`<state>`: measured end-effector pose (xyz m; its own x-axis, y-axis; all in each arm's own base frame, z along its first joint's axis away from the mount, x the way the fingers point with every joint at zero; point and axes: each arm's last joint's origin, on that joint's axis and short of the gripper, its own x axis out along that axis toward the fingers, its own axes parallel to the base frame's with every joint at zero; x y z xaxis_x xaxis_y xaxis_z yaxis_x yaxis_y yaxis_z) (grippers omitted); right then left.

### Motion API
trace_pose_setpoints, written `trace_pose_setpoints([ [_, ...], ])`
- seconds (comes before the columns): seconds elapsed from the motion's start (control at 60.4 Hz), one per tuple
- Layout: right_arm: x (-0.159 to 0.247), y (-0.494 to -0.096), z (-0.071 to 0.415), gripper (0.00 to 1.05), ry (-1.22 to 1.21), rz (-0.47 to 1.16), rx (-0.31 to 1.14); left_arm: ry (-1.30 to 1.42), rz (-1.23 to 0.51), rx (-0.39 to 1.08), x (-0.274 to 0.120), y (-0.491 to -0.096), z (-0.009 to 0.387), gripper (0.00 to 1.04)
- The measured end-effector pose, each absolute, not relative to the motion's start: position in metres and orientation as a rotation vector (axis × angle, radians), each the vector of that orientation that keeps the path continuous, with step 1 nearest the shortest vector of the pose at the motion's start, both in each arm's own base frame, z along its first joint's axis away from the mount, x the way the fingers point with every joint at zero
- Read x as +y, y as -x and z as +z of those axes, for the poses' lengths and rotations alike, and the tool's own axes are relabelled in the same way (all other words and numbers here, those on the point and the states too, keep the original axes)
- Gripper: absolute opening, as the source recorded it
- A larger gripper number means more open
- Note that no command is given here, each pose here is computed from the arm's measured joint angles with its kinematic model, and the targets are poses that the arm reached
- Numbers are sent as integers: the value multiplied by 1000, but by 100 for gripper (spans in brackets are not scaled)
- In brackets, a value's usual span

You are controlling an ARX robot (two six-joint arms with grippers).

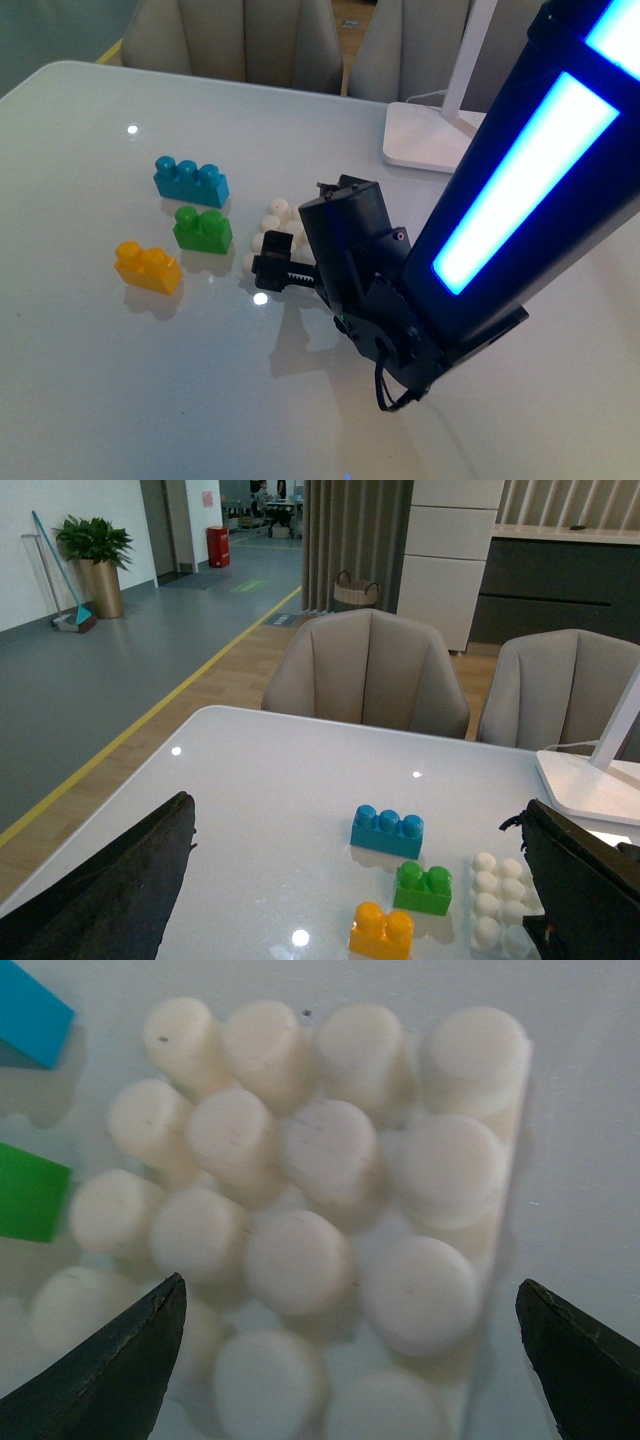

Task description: Insert yellow block into base center

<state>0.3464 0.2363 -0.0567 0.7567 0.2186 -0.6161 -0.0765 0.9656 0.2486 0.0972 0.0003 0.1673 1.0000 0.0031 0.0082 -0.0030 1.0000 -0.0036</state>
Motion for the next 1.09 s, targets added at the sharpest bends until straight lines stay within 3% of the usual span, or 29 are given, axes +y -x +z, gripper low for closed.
trace_pose_setpoints([
  [0.248,203,-350,-42,96,-226,106,652,4,3,-8,0,-97,167,97],
  [0.563,169,-349,30,96,-271,156,505,4,3,-8,0,-97,167,97],
  [0.811,102,-297,82,96,-287,188,425,4,3,-8,0,-97,167,97],
  [0.96,35,-234,116,96,-325,135,396,4,3,-8,0,-97,167,97],
  [1.026,6,-204,136,79,-184,16,159,4,3,-8,0,-97,167,97],
  [1.093,1,-182,148,67,-98,-9,103,4,2,-8,0,-97,167,97],
])
